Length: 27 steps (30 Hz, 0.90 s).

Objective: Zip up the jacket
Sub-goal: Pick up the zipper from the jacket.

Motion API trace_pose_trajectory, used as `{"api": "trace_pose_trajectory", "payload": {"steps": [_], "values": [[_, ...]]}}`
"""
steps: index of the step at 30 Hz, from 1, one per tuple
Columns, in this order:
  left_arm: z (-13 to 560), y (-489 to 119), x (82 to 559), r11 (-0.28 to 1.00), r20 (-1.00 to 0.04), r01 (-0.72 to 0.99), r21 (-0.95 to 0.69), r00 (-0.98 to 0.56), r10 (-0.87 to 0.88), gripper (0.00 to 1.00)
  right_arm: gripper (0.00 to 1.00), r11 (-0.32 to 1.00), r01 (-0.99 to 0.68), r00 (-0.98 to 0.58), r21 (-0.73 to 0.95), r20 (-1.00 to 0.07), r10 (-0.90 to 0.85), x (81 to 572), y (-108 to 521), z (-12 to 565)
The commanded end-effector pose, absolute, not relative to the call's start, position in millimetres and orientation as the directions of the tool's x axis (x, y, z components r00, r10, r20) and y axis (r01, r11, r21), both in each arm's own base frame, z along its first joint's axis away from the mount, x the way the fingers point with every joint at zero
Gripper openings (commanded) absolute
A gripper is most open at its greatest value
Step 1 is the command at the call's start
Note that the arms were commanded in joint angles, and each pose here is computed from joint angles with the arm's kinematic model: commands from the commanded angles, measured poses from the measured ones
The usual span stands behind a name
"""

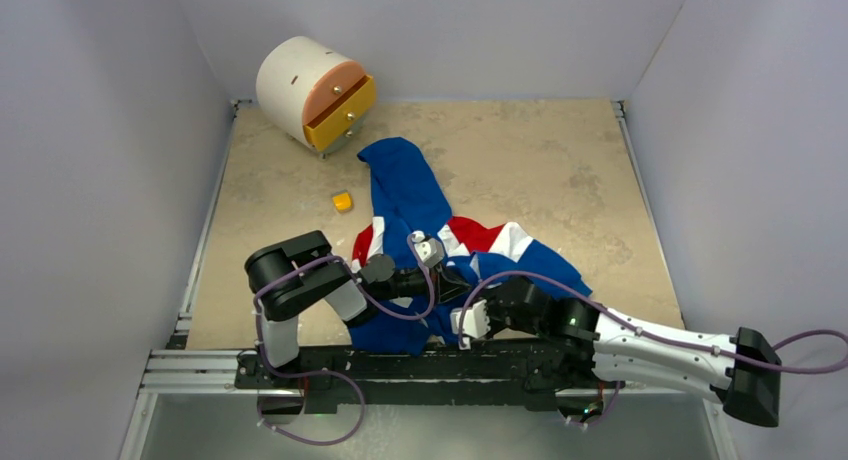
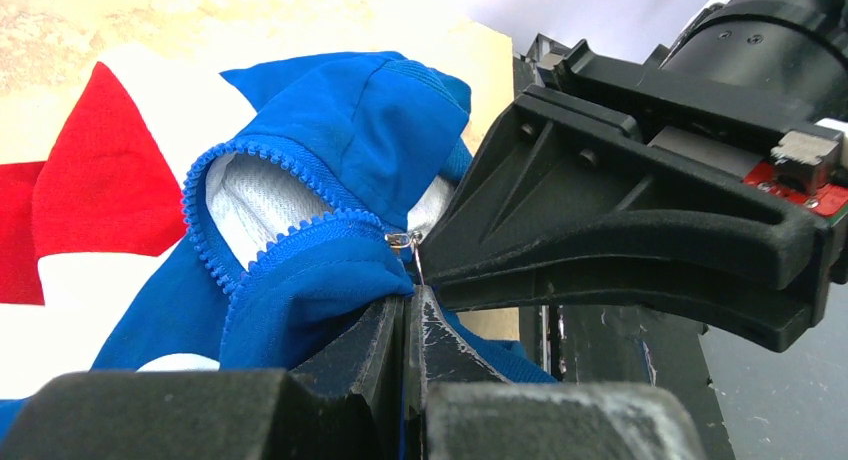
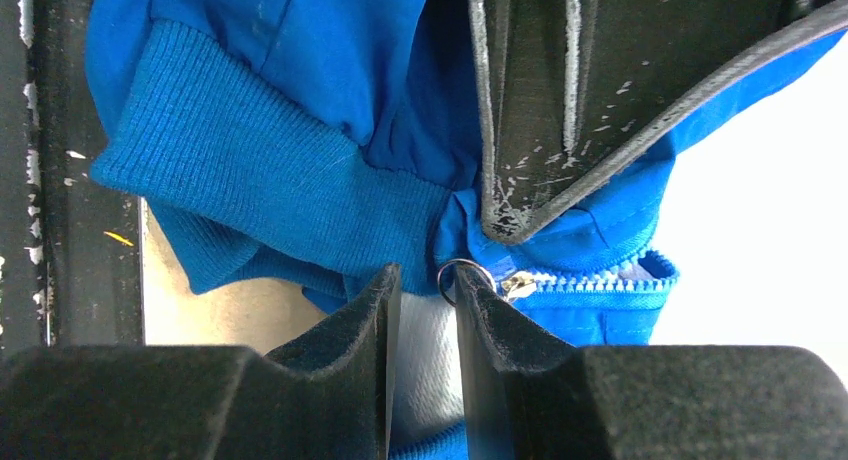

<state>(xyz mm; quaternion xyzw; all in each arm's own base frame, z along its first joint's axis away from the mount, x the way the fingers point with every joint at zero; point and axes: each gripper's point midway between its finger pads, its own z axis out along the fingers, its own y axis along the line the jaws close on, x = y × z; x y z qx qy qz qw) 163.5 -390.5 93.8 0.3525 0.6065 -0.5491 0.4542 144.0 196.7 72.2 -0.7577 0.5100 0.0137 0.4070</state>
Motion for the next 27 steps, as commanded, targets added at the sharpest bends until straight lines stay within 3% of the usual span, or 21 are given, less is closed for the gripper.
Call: {"api": "trace_pose_trajectory", "payload": {"steps": [1, 10, 16, 27], "values": [[105, -396, 160, 0.108, -0.939, 0.934, -0.34, -0.33, -0.098, 0.0, 0.29, -0.138, -0.76, 0.487, -0.635, -0.416, -0.768, 154, 198, 72], [105, -396, 160, 0.108, -0.938, 0.934, -0.341, -0.331, -0.1, 0.0, 0.23, -0.133, -0.748, 0.49, -0.651, -0.406, -0.771, 162, 202, 70], [105, -396, 160, 0.107, -0.938, 0.933, -0.343, -0.333, -0.101, 0.0, 0.0, -0.104, -0.736, 0.484, -0.669, -0.412, -0.772, 168, 203, 77], [102, -396, 159, 0.106, -0.935, 0.931, -0.35, -0.34, -0.098, 0.0, 0.0, -0.016, -0.769, 0.457, -0.638, -0.533, -0.712, 155, 201, 116]]}}
